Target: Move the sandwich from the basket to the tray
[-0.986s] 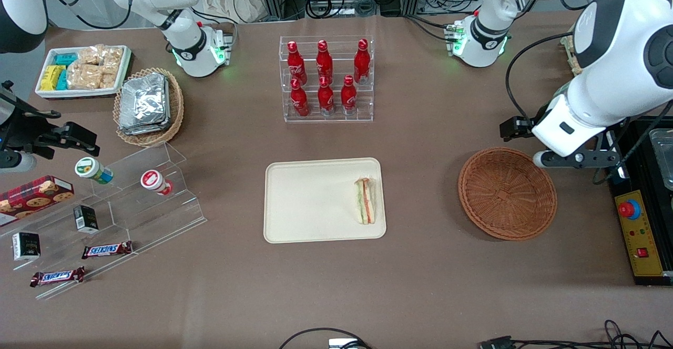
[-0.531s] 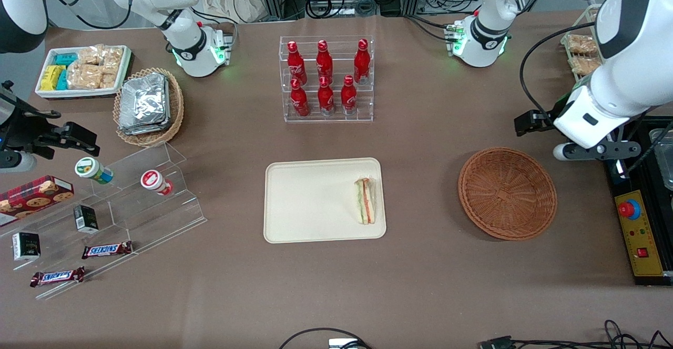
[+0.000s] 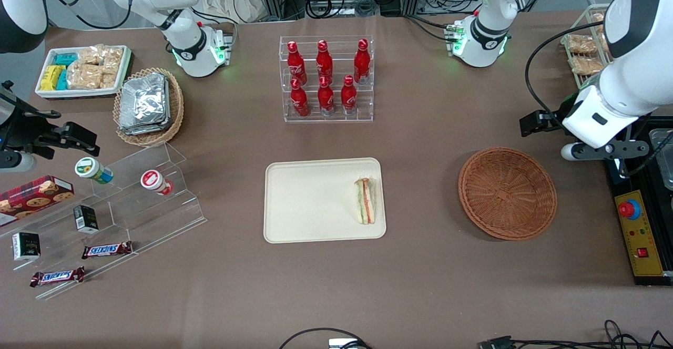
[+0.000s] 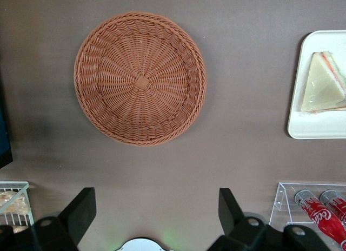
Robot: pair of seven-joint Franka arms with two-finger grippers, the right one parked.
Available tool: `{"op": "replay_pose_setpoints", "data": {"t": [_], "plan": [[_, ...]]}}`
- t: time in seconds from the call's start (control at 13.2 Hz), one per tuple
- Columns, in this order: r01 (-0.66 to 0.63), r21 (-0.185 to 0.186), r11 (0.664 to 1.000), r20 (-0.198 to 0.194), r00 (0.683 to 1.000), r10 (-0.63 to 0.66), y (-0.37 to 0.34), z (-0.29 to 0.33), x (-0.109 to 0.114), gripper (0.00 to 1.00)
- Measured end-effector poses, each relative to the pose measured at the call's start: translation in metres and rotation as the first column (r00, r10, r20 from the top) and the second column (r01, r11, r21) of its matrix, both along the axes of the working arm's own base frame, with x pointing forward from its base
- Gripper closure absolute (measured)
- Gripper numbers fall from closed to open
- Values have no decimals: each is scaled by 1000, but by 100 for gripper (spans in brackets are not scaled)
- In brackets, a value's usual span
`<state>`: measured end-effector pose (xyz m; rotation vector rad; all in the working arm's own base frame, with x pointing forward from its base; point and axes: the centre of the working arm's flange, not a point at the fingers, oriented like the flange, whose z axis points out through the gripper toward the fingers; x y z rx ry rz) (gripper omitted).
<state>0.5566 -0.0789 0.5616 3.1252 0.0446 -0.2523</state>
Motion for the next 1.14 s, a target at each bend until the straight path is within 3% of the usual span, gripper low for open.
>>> {"op": "replay_pose_setpoints", "data": {"t": [1.14], "plan": [[1,-1,1000,4,1000,-1,-1,-3,1,0]]}}
